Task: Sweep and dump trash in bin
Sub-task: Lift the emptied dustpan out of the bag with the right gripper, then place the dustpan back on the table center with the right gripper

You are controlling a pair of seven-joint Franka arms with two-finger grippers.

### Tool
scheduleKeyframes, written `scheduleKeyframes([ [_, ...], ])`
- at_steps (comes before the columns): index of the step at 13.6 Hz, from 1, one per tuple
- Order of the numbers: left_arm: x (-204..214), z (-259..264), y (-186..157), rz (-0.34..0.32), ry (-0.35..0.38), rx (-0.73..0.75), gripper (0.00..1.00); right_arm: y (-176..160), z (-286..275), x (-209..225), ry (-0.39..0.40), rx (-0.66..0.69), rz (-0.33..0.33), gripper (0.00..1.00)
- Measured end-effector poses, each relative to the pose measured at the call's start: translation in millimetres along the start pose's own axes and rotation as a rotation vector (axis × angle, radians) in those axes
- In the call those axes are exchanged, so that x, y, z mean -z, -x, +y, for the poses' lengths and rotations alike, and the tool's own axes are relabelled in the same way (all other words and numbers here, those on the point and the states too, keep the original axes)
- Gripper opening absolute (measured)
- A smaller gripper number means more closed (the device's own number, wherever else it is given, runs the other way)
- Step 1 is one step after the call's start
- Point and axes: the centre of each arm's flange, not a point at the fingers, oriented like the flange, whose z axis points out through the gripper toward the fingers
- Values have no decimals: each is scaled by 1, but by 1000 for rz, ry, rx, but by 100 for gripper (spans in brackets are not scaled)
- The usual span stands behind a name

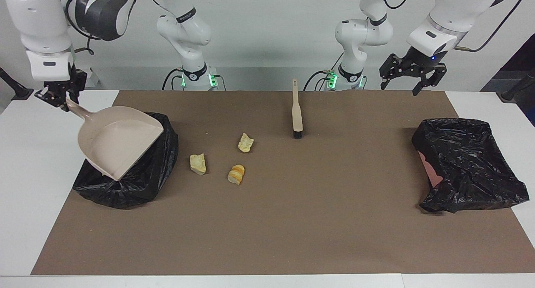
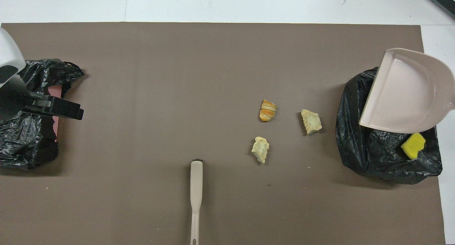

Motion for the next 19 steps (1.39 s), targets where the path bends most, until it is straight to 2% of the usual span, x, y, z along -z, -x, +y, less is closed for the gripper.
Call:
scheduleKeyframes([
  [4, 0, 0, 0, -2, 0, 0, 100, -52, -24, -4, -67, -167, 54, 31],
  [9, -1, 2, 1, -10, 0, -3, 100, -141, -66, -3, -164, -442, 108, 31],
  [14, -1, 3, 1, -13, 0, -6, 100, -245, -106, -11, -210, -698, 143, 31],
  [19, -1, 3, 2, -13, 0, -6, 100, -361, -162, -22, -252, -945, 236, 31],
])
